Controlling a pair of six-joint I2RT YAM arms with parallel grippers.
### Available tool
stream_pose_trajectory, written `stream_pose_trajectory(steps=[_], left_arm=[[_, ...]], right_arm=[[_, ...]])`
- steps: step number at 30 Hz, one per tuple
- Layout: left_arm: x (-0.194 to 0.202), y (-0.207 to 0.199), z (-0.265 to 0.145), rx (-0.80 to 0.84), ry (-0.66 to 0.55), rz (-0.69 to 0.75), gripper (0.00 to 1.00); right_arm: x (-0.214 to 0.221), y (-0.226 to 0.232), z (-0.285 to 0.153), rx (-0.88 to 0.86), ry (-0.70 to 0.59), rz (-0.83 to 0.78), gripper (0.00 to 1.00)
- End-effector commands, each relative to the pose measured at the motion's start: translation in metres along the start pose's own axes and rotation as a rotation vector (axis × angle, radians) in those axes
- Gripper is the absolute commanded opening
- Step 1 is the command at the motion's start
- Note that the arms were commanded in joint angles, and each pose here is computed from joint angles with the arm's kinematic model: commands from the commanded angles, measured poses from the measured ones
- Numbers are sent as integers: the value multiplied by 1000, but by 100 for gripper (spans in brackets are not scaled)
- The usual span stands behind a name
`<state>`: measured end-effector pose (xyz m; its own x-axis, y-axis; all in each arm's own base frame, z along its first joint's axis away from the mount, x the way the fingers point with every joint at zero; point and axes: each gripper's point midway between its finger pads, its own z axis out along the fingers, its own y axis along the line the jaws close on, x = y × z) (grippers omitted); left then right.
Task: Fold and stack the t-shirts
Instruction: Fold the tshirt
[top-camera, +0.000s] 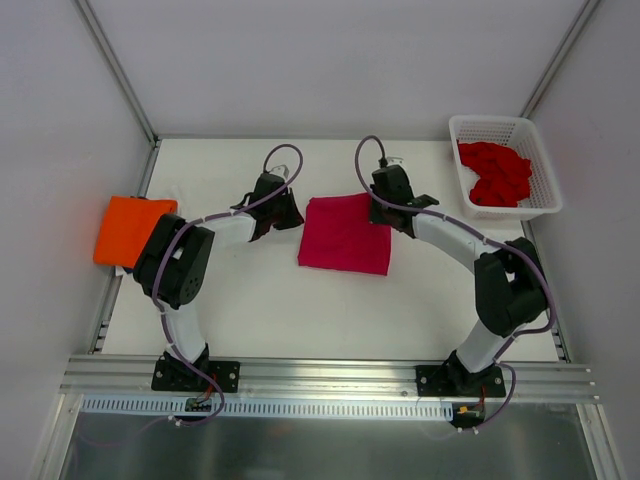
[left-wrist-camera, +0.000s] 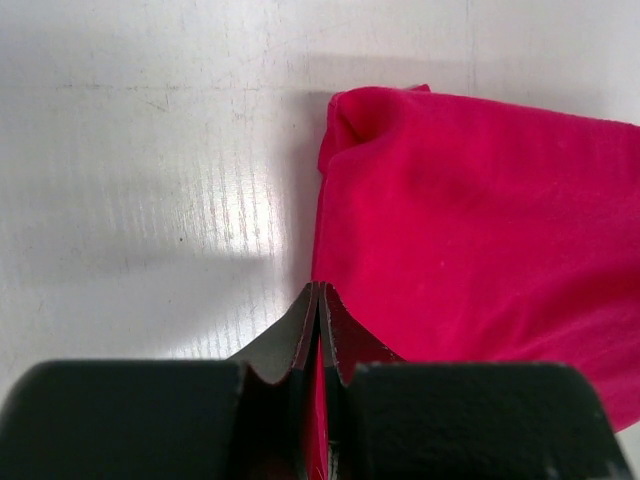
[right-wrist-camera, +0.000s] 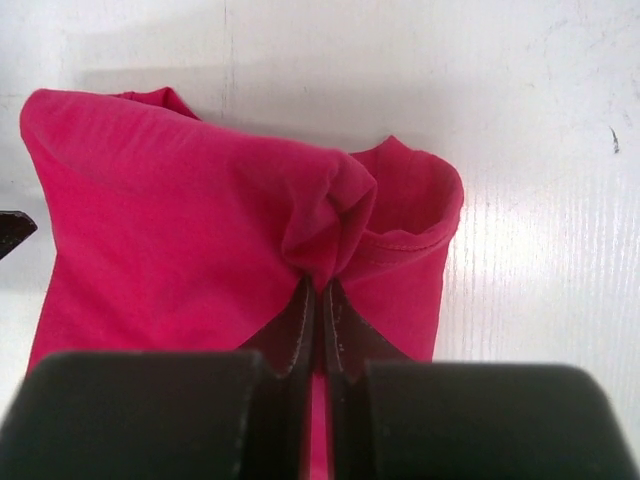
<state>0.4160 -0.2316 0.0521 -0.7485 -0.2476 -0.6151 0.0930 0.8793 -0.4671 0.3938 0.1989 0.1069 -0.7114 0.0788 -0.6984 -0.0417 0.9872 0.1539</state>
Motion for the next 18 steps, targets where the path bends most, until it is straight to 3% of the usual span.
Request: stream_pose_trajectory(steps=[1, 18], left_arm=[[-16, -14, 3, 56, -35, -12, 0], [-12, -19, 8, 92, -19, -9, 0]], right_arm=[[-1, -4, -10, 21, -11, -28, 0], [32, -35, -3, 208, 65, -44, 0]])
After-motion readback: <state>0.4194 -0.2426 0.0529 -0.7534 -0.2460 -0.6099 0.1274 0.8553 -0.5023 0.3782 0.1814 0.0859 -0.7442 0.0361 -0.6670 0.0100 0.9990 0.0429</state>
